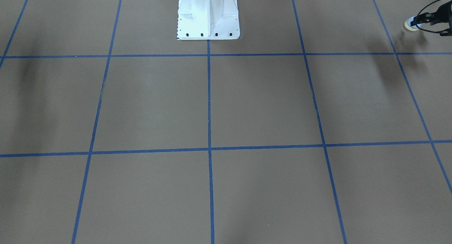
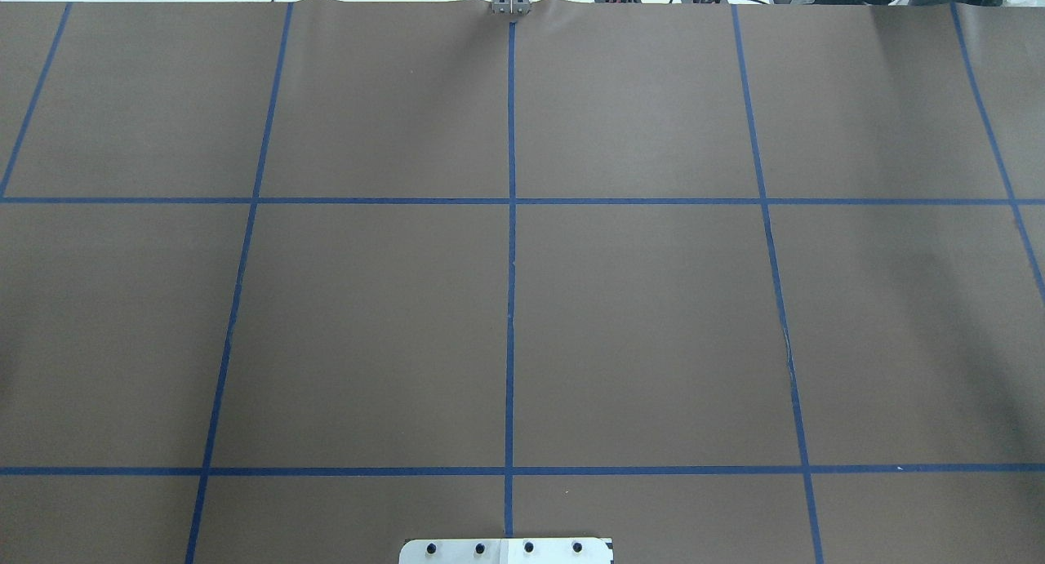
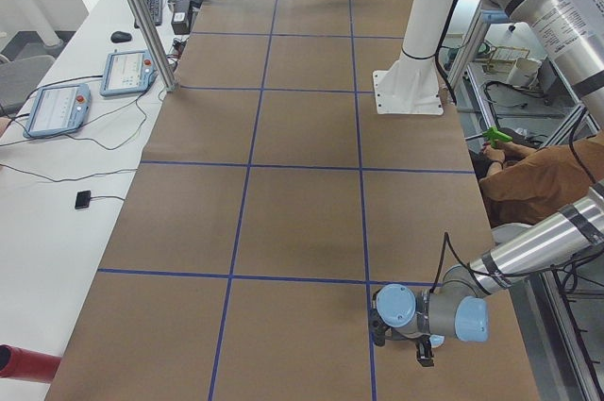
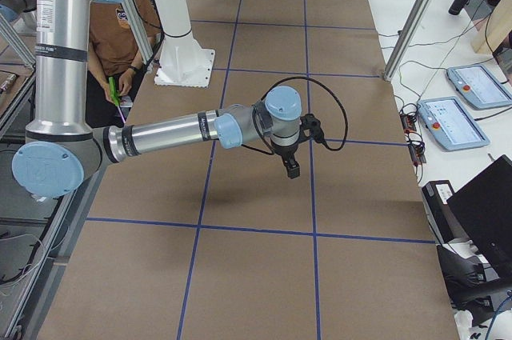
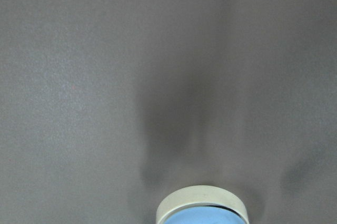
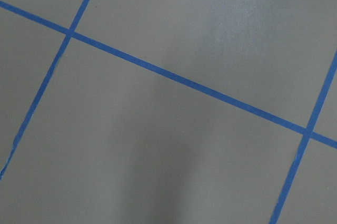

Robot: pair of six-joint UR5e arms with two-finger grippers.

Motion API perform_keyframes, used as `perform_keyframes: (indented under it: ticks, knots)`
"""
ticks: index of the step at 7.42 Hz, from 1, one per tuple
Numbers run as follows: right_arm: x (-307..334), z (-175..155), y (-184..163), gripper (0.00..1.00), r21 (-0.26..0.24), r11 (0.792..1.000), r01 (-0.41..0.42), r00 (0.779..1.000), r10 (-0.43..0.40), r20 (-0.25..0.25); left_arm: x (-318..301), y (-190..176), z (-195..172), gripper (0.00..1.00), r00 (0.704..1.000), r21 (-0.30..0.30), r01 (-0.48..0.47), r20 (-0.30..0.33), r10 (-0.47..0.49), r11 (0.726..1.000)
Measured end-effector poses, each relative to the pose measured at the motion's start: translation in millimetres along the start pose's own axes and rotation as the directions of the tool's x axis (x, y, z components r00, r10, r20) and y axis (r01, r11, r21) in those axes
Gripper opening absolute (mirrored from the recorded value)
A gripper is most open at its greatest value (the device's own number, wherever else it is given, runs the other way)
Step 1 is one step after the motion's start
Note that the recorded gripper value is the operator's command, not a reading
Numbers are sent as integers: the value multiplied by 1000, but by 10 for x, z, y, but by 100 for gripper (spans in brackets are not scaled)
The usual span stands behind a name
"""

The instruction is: Place and press bell with both arms

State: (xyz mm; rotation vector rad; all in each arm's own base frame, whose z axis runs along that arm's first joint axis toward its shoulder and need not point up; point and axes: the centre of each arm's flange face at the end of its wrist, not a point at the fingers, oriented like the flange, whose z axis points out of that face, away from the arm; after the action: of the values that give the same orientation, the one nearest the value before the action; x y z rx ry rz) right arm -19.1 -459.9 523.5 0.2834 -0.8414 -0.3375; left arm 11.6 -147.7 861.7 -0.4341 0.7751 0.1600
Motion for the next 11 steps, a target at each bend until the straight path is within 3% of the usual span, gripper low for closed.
perform_keyframes:
  ticks: [3, 9, 11]
  knots:
    - [-29, -27, 8, 100, 4, 1000, 5, 1000, -5, -1, -41, 38, 66, 100, 999, -18, 39, -31, -40, 999]
    - [-106, -84, 115, 100, 8, 1000, 10, 1000, -10, 5, -35, 28, 19, 100, 981, 114, 194, -39, -191, 974]
    - [-107, -82, 117, 100, 7, 1000, 10, 1000, -10, 5, -69, 55, 64, 100, 981, 106, 192, -34, -190, 976]
